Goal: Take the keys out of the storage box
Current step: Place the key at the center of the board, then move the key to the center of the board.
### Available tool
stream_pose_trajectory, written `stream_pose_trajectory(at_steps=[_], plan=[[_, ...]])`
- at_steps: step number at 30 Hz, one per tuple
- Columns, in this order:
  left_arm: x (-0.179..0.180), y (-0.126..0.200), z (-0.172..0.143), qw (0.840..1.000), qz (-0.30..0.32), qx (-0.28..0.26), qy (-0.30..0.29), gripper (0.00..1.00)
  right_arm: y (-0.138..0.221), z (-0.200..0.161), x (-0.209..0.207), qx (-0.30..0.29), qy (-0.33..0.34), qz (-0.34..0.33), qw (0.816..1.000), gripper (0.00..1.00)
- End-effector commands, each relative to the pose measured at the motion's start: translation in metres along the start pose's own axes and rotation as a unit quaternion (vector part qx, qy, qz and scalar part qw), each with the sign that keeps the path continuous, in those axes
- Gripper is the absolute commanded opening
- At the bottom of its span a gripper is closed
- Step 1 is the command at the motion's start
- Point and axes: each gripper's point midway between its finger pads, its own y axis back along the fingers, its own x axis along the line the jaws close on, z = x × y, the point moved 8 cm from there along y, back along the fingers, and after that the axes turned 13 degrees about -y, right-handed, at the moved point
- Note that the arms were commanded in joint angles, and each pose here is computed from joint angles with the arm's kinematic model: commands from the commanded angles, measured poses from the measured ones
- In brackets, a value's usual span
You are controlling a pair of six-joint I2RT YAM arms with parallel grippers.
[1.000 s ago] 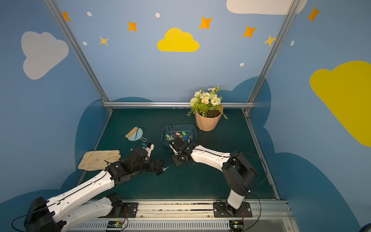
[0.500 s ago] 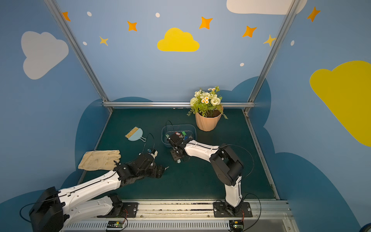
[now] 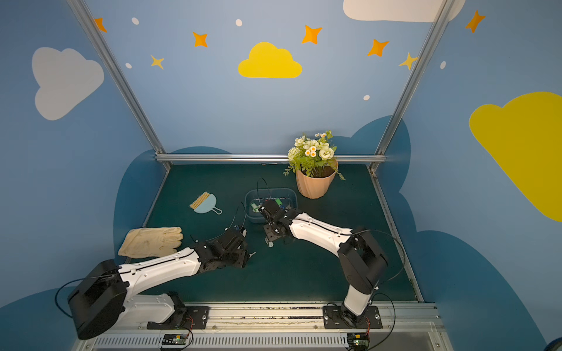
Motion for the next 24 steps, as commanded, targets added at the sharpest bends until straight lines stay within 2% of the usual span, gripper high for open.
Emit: stream_pose_trajectory(at_steps=[1, 4, 10, 14, 17, 24], plan=[[-0.003, -0.005, 0.004, 1.000, 0.004, 0.008, -0.010, 0.45, 0.013, -0.007, -0.018, -0.008, -0.015, -0.036, 0.999, 0.57], [-0.004, -0.012, 0.004, 1.000, 0.009, 0.018, -0.014, 0.34, 0.018, -0.010, -0.026, -0.011, -0.020, -0.043, 0.999, 0.58], [-0.004, -0.017, 0.009, 0.999, 0.024, 0.023, -0.013, 0.05, 0.023, -0.013, -0.034, -0.013, -0.027, -0.050, 0.998, 0.59], [-0.004, -0.016, 0.016, 0.999, 0.035, 0.016, -0.016, 0.02, 0.025, -0.013, -0.040, -0.017, -0.032, -0.057, 0.998, 0.59], [0.000, -0.017, 0.024, 0.998, 0.067, 0.016, -0.012, 0.02, 0.027, -0.015, -0.044, -0.019, -0.037, -0.061, 0.997, 0.59], [0.011, -0.024, 0.055, 0.997, 0.072, -0.002, 0.006, 0.02, 0.030, -0.016, -0.055, -0.024, -0.051, -0.069, 0.996, 0.59]])
